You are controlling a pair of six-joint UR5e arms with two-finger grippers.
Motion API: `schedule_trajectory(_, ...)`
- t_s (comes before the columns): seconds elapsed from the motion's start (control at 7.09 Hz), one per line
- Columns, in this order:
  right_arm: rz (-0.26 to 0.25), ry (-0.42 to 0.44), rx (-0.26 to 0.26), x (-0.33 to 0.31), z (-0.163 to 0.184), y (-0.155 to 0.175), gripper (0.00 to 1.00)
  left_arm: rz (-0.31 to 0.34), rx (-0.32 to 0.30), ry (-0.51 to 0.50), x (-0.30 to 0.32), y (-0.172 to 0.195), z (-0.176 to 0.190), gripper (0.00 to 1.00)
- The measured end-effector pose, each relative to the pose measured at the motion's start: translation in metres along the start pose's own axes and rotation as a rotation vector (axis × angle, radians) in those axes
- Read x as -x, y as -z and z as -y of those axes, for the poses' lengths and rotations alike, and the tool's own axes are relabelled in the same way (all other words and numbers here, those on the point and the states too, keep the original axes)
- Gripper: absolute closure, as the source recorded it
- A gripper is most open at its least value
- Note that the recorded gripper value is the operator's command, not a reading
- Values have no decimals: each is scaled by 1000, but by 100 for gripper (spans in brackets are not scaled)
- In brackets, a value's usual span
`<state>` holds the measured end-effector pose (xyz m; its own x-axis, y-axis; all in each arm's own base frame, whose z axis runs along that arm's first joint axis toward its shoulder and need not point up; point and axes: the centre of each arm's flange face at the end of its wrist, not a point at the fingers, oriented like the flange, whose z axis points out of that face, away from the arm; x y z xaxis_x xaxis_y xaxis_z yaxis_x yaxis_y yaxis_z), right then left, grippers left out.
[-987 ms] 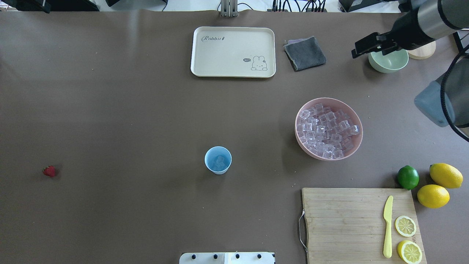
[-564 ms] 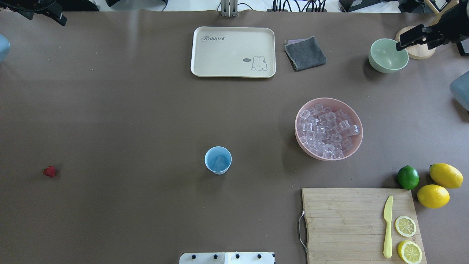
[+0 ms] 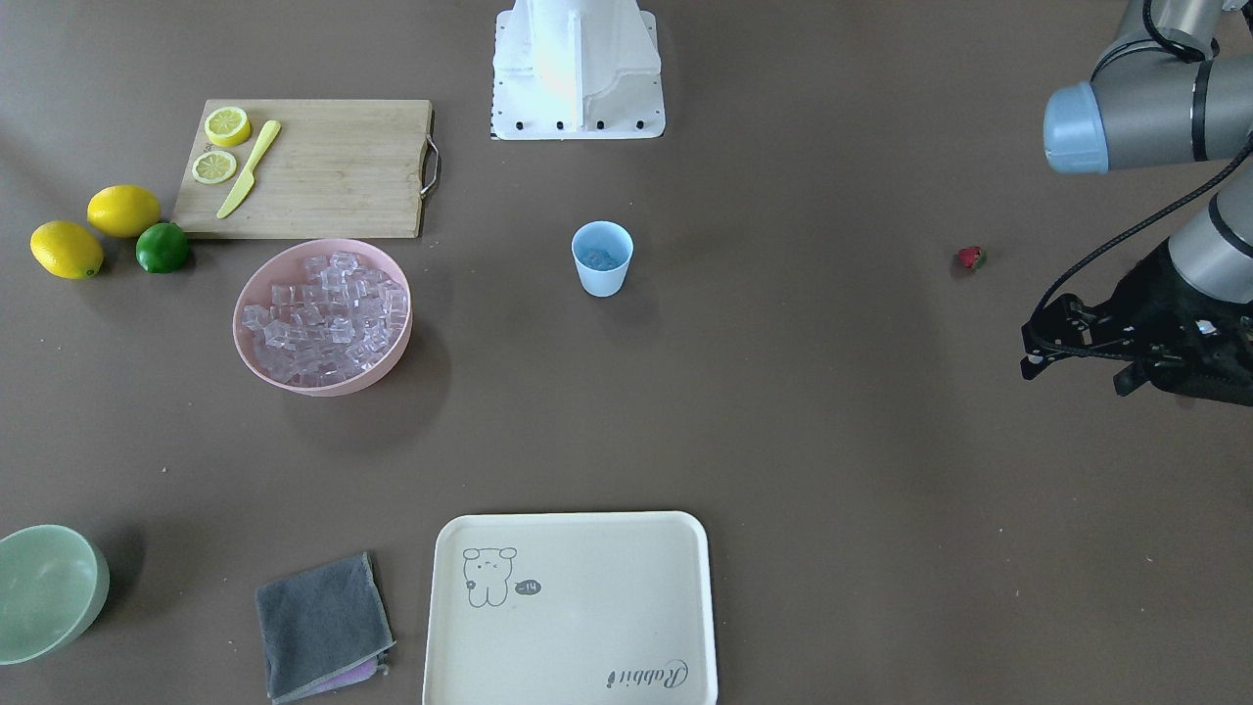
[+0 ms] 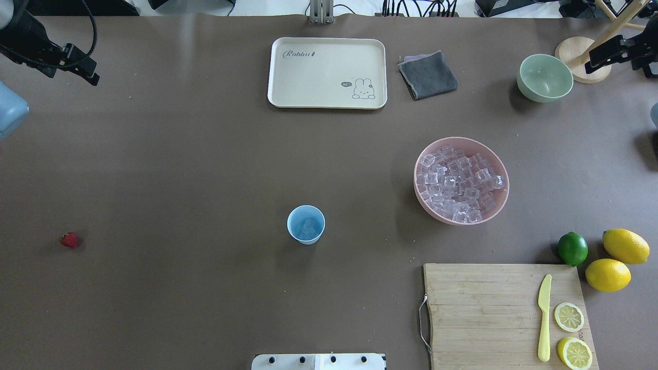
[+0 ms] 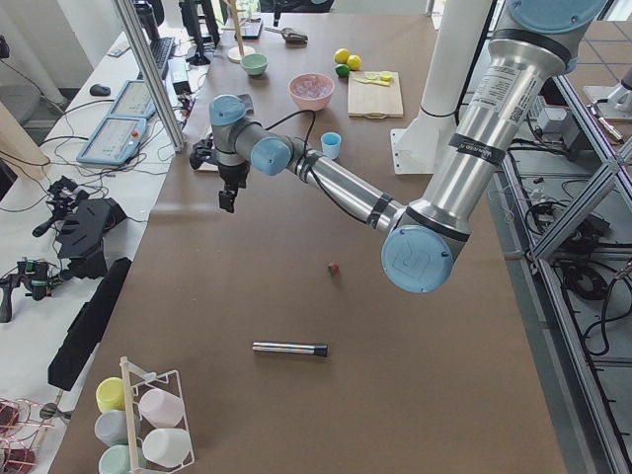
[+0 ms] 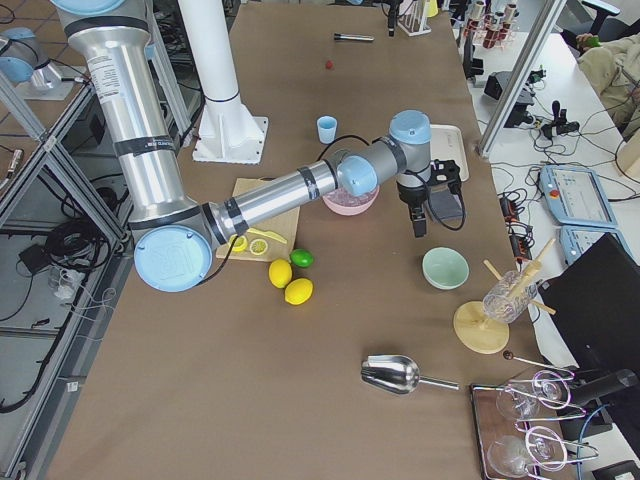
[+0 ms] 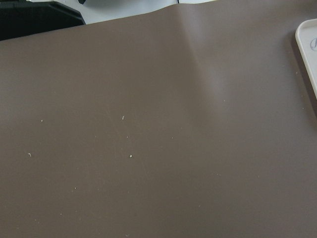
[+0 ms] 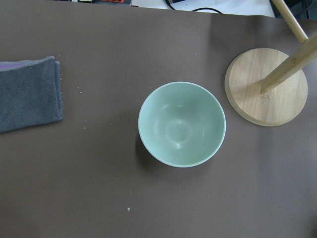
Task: Mash ice and strawberries in cup
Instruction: 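Lower the left gripper onto the red strawberry and grasp it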
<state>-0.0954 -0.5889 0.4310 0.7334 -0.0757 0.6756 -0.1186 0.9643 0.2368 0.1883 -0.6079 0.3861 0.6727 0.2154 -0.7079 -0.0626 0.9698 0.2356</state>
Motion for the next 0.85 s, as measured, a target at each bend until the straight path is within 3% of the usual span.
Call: schedule_trajectory(0.85, -67, 3, -24, -7, 0, -7, 0, 12, 143, -21, -1, -76, -52, 2)
